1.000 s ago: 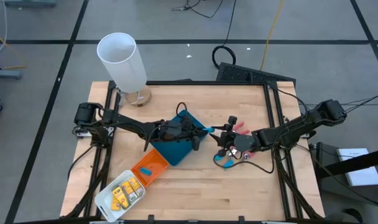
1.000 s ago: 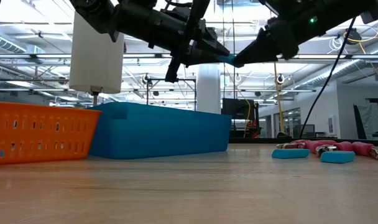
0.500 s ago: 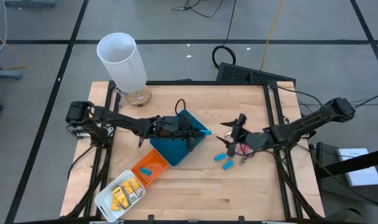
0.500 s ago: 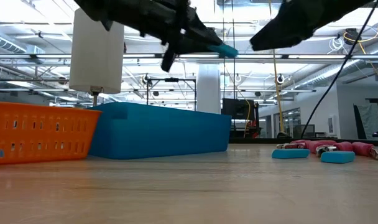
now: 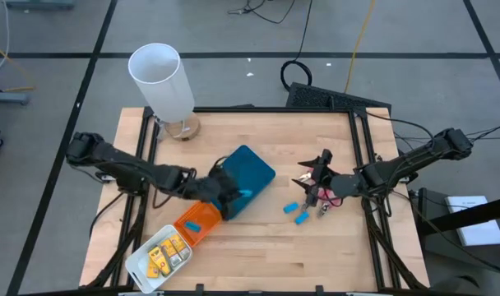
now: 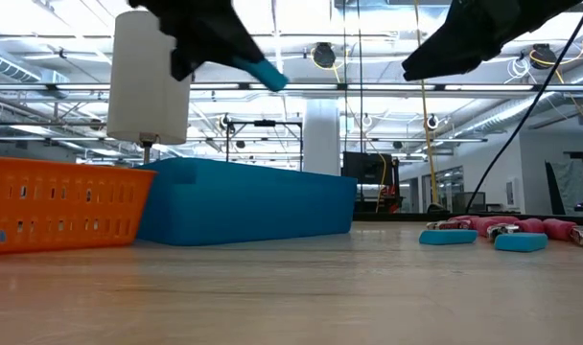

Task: Pick & Place School Supplies
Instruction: Put the blue eraser into the orange bin

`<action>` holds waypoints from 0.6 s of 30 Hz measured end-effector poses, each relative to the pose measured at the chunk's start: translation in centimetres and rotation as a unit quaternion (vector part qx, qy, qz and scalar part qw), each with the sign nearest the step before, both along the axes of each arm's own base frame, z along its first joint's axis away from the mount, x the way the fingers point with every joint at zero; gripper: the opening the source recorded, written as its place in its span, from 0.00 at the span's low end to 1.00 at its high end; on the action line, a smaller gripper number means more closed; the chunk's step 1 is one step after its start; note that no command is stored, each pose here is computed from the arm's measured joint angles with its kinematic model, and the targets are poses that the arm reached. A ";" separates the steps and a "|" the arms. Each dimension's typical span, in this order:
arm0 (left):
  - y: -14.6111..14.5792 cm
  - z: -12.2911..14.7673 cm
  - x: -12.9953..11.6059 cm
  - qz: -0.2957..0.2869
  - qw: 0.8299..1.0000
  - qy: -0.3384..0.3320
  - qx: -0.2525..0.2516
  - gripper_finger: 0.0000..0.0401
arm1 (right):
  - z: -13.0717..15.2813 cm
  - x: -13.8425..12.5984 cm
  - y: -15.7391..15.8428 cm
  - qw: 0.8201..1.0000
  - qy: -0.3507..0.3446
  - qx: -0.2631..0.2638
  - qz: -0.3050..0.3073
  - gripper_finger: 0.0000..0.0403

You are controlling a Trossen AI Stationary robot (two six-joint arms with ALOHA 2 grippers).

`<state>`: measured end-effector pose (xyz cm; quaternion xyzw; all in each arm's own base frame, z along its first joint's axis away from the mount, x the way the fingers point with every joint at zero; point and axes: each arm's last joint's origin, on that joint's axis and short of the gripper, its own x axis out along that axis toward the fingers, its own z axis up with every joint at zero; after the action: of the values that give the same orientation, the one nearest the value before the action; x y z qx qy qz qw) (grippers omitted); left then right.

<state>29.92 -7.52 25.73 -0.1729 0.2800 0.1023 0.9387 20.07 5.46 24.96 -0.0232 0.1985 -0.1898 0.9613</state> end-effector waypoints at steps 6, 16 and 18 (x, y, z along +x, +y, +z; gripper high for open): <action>-3.0 -0.5 -1.9 -0.014 0.999 0.040 -0.020 0.09 | -1.0 -0.3 -0.4 1.000 -0.005 0.001 -0.008 0.67; -5.9 -1.8 -5.4 0.033 0.991 0.125 -0.025 0.09 | -1.6 -1.4 -0.9 0.999 -0.024 0.027 0.016 0.67; -6.4 -1.9 -5.8 0.037 0.990 0.131 -0.033 0.09 | -1.8 -1.9 -1.1 0.998 -0.047 0.030 0.023 0.67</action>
<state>24.08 -13.93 23.80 -0.1991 0.3970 0.1493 0.8834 18.19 4.38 23.18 0.0099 0.1584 -0.1623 0.9739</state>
